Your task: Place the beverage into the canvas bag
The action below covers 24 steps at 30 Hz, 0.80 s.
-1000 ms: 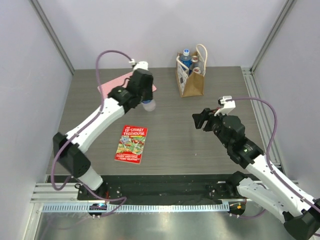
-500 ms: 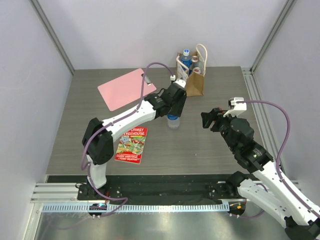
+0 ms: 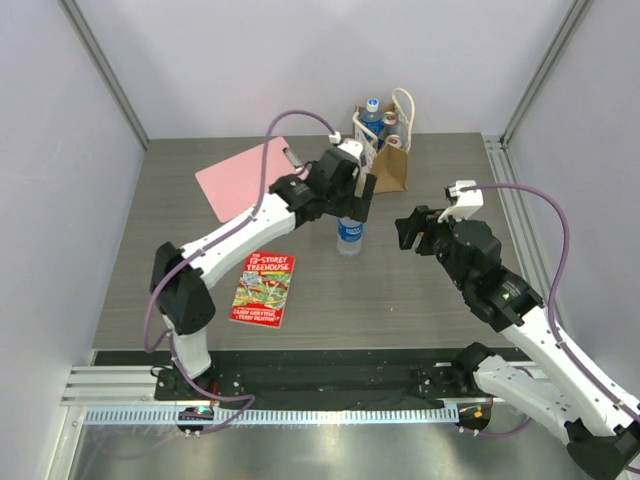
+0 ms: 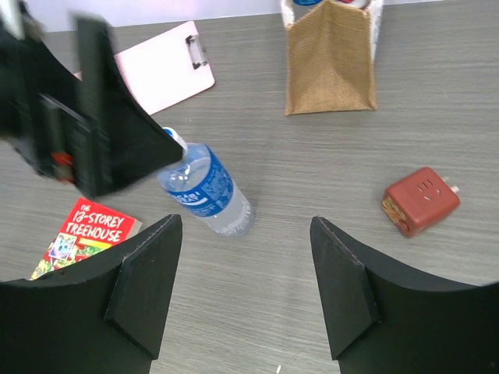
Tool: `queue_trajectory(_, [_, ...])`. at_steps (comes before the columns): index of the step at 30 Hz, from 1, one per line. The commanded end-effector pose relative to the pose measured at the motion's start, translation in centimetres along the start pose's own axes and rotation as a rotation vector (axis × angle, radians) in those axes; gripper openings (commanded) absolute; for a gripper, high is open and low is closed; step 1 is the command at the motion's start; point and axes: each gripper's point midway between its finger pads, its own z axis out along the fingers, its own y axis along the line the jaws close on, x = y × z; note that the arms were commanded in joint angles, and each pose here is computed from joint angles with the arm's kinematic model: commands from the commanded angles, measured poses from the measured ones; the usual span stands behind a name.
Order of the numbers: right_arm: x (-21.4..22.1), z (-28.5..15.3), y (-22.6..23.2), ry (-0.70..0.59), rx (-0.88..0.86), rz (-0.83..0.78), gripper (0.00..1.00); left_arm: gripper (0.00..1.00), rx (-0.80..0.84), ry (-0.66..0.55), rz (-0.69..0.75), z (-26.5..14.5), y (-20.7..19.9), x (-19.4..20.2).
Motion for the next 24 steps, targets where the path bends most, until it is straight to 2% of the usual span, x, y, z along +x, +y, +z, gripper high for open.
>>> queue_trajectory(1, [-2.3, 0.6, 2.4, -0.017, -0.089, -0.032, 0.72, 1.00, 0.074, -0.043, -0.143, -4.9, 3.9, -3.7])
queue_trajectory(5, [-1.6, 1.8, 4.9, 0.044, -0.197, -0.039, 0.75, 1.00, 0.013, -0.008, -0.273, -4.9, 10.6, -2.2])
queue_trajectory(8, [-0.9, 3.3, 5.6, 0.088, -0.190, -0.012, 0.78, 1.00, -0.060, 0.018, -0.322, -4.9, 14.6, -0.3])
queue_trajectory(11, [0.2, 5.3, 6.0, 0.133, -0.167, 0.007, 0.84, 1.00, -0.155, 0.029, -0.274, -5.1, 17.4, 1.1])
queue_trajectory(14, [1.3, 7.2, 6.3, 0.183, -0.144, 0.012, 0.87, 1.00, -0.194, 0.036, -0.240, -5.8, 18.3, 1.8])
queue_trajectory(18, [2.2, 9.0, 7.1, 0.210, -0.108, -0.014, 0.92, 1.00, -0.154, -0.012, -0.258, -6.2, 17.7, 1.8])
queue_trajectory(24, [4.4, 11.7, 8.7, 0.267, -0.089, -0.092, 0.92, 1.00, -0.139, -0.073, -0.277, -6.8, 17.5, 2.4])
